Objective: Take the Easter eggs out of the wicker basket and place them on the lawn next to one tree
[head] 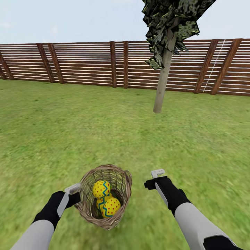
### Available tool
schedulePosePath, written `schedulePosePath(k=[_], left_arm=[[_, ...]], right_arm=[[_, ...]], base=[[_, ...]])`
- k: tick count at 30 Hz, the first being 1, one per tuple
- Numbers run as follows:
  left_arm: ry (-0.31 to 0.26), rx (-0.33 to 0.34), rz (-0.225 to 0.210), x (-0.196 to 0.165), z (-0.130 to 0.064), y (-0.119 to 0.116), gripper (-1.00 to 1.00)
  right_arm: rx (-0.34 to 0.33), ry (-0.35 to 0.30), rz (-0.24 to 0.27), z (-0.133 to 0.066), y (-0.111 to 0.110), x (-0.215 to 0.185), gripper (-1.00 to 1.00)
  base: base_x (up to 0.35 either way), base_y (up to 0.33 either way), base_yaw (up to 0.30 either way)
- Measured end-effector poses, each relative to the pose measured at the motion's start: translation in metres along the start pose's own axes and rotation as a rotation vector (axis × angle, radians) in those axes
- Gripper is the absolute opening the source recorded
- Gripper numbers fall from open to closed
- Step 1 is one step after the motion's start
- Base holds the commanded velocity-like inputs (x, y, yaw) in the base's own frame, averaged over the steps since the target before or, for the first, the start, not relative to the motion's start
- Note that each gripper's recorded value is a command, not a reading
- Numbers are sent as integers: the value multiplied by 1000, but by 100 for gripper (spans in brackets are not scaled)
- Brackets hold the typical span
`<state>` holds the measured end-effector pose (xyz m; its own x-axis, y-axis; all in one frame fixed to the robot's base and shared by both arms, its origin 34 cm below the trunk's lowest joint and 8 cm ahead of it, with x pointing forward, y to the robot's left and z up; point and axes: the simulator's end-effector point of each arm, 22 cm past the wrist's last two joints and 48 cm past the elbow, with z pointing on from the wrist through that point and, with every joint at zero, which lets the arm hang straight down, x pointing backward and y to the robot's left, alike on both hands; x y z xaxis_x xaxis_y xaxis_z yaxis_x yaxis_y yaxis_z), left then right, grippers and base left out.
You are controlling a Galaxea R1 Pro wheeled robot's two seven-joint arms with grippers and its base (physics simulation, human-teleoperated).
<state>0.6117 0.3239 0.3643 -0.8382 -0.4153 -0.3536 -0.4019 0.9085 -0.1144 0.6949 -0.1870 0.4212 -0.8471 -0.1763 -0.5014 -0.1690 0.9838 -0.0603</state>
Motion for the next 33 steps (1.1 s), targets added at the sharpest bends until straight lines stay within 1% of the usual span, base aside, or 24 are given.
schedulePosePath(k=[4, 6, 13, 16, 20, 23, 25, 28, 33], left_arm=[[-4, -1, 2, -1, 0, 1, -100], [2, 1, 4, -1, -3, -1, -100], [8, -2, 12, -7, -15, -4, -100], [8, 2, 8, -10, -21, -6, -100], [10, -8, 20, -14, -28, -6, -100], [10, -6, 18, -17, -33, -8, -100], [10, -10, 24, -19, -37, -8, -100], [9, -4, 18, -23, -43, -11, -100], [5, -4, 20, -30, -53, -13, -100]], right_arm=[[0, 1, 0, 0, 0, 0, 100], [0, 1, 0, -3, 0, -3, 100], [0, 0, 0, -14, -2, -13, 100], [0, 1, 0, -19, -3, -18, 100], [0, 1, -1, -26, -3, -23, 100], [-1, 0, 0, -31, -3, -28, 100], [1, 0, 0, -34, -4, -31, 100], [2, -3, 0, -40, -5, -36, 100], [2, -5, 2, -49, -7, -44, 100]], base=[[0, 0, 0], [0, 0, 0], [0, 0, 0], [0, 0, 0], [0, 0, 0], [0, 0, -26], [0, 0, -214], [0, 0, -264], [0, 0, -275]])
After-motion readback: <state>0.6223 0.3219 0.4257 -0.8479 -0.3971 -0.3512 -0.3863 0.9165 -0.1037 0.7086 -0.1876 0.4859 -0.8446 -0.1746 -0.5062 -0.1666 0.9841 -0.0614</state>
